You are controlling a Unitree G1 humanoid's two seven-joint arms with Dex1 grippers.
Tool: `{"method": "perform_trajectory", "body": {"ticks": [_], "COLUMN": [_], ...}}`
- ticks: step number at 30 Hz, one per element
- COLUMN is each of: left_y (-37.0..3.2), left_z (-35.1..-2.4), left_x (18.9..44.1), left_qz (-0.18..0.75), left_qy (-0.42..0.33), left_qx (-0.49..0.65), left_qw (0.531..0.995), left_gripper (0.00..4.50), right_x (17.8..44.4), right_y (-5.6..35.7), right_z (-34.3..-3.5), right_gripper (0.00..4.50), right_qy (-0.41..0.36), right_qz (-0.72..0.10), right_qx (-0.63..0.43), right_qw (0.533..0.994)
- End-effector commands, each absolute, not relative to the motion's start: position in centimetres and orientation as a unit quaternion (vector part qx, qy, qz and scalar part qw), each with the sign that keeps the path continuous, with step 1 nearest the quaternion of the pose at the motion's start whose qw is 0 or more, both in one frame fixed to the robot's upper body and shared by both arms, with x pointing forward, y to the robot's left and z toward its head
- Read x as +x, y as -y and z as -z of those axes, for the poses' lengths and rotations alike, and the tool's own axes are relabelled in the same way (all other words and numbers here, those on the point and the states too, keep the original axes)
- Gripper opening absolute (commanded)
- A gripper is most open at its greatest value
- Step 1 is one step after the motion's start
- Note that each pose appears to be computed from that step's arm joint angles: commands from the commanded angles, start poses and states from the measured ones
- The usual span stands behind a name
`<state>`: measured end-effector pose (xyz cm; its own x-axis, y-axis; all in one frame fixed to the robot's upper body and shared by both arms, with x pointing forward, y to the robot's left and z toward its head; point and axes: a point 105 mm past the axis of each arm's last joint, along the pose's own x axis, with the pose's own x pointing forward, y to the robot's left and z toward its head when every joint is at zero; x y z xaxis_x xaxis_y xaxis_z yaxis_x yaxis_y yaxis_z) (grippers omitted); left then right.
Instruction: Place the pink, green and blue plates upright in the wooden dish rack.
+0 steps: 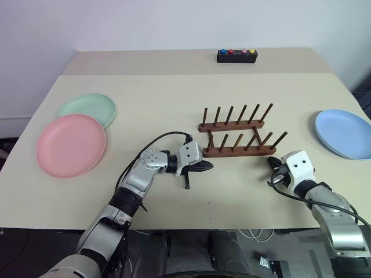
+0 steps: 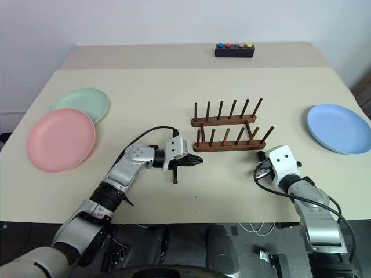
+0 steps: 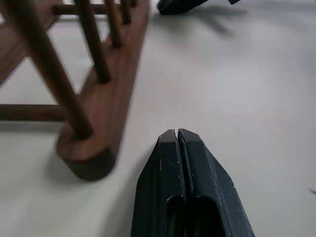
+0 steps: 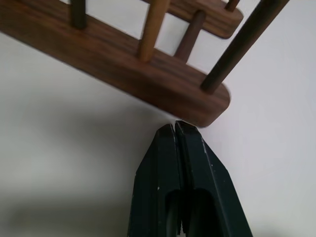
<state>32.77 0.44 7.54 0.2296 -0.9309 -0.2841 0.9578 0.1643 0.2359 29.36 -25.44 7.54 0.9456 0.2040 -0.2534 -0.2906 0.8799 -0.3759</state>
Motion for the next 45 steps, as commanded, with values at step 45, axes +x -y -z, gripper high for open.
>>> {"method": "perform_trajectory", "body": {"ticks": [45], "left_y": [-4.2], "left_z": [-9.9], "left_x": [33.4], "left_qz": [0.582], "left_qy": [-0.006], "left_qx": [0.154], "left_qw": [0.798], "left_gripper": [0.26], "right_x": [27.9], "right_y": [23.4], "right_z": [-9.6], "right_gripper": [0.24], "right_qy": [-0.064], "right_qz": [-0.186], "right_qx": [-0.219], "right_qw": [0.956]}}
